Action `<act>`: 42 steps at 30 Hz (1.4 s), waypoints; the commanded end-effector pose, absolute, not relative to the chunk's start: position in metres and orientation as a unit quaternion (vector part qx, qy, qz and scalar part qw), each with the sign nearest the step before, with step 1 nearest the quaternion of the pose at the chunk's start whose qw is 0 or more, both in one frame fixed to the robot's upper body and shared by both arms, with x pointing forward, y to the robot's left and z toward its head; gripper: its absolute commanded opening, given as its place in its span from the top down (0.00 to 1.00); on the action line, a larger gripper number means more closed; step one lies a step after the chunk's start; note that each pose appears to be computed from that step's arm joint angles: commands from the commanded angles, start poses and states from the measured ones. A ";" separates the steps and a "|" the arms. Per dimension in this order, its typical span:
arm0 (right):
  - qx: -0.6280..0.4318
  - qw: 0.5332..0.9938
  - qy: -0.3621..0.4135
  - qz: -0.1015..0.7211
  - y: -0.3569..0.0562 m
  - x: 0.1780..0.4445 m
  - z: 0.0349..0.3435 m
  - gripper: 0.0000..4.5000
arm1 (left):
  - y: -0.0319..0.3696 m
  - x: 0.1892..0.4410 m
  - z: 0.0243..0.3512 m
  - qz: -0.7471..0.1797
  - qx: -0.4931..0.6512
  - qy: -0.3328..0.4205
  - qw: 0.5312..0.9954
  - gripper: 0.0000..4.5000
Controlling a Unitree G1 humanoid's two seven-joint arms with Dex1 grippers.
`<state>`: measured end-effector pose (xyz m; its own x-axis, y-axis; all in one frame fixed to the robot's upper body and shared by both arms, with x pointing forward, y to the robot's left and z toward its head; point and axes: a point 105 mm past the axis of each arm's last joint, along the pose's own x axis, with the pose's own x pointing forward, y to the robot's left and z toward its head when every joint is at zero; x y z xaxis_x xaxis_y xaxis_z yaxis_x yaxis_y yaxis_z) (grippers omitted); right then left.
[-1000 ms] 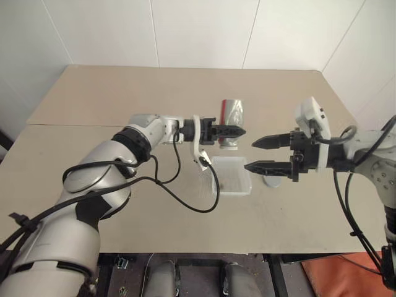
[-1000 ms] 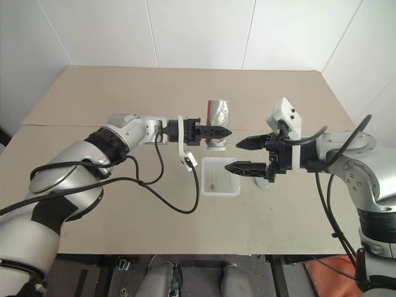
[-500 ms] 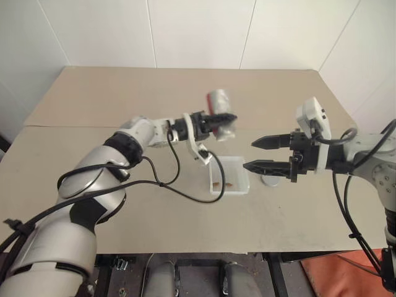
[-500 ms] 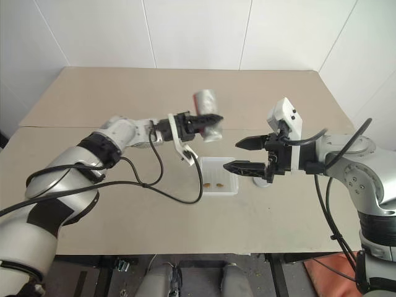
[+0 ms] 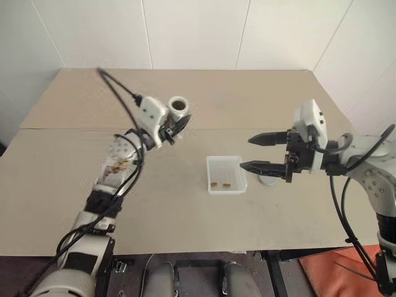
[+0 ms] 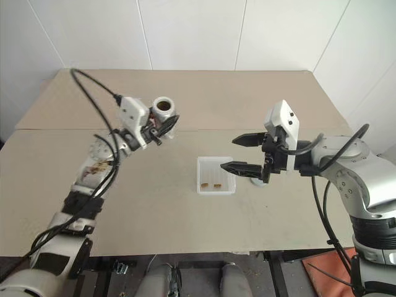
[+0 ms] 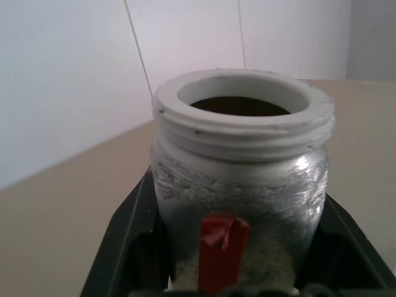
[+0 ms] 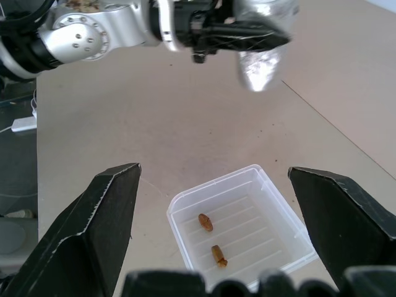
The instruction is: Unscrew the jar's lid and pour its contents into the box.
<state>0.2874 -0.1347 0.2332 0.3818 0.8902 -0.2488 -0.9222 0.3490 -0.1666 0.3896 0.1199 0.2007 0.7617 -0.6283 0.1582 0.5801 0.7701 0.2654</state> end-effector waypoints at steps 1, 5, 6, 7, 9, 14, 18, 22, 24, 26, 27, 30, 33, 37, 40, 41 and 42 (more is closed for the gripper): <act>-0.155 0.818 0.035 0.553 -0.134 0.285 0.241 0.01 | 0.130 0.380 0.192 -0.315 0.085 -0.117 0.938 0.56; -0.155 0.818 0.035 0.553 -0.134 0.285 0.241 0.01 | 0.131 0.373 0.169 -0.309 0.058 -0.109 0.943 0.56; -0.155 0.818 0.035 0.553 -0.134 0.285 0.241 0.01 | 0.130 0.372 0.164 -0.305 0.054 -0.111 0.944 0.56; -0.153 0.817 0.036 0.554 -0.134 0.285 0.240 0.01 | 0.129 0.372 0.157 -0.297 0.058 -0.112 0.947 0.56; -0.153 0.815 0.038 0.557 -0.133 0.284 0.240 0.01 | 0.129 0.374 0.147 -0.285 0.065 -0.107 0.950 0.56; -0.153 0.814 0.039 0.560 -0.131 0.283 0.239 0.00 | 0.131 0.375 0.130 -0.277 0.075 -0.078 0.955 0.37; -0.153 0.814 0.039 0.559 -0.131 0.283 0.239 0.00 | 0.136 0.373 0.127 -0.274 0.084 -0.074 0.955 0.07; -0.153 0.816 0.041 0.555 -0.132 0.282 0.238 0.00 | 0.153 0.354 0.130 -0.283 0.102 -0.067 0.951 0.00; -0.154 0.819 0.044 0.551 -0.135 0.281 0.237 0.00 | 0.168 0.333 0.132 -0.302 0.119 -0.050 0.944 0.00; -0.153 0.822 0.048 0.546 -0.139 0.279 0.235 0.00 | 0.182 0.307 0.138 -0.333 0.139 -0.036 0.932 0.00; -0.154 0.824 0.050 0.543 -0.142 0.279 0.233 0.00 | 0.188 0.295 0.144 -0.351 0.145 -0.031 0.925 0.00; -0.158 0.829 0.055 0.533 -0.152 0.277 0.228 0.00 | 0.202 0.265 0.172 -0.401 0.164 -0.031 0.901 0.00; -0.181 0.831 0.055 0.523 -0.164 0.277 0.219 0.00 | 0.216 0.248 0.206 -0.432 0.185 -0.032 0.882 0.00; -0.184 0.834 0.045 0.519 -0.187 0.276 0.216 0.00 | 0.216 0.235 0.237 -0.459 0.215 -0.043 0.861 0.00; -0.198 0.836 0.054 0.509 -0.200 0.279 0.213 0.00 | 0.214 0.232 0.241 -0.465 0.215 -0.043 0.858 0.00; -0.202 0.834 0.055 0.511 -0.200 0.278 0.213 0.00 | 0.214 0.232 0.240 -0.467 0.210 -0.043 0.858 0.00; -0.203 0.831 0.056 0.514 -0.201 0.277 0.212 0.00 | 0.213 0.231 0.238 -0.470 0.202 -0.040 0.858 0.00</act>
<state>0.2806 -0.1975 0.1989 0.4595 0.8296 -0.3171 -0.8869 0.4096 -0.2136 0.2357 0.2178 0.2317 0.5728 -0.8077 -0.1397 0.7856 0.4922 0.3750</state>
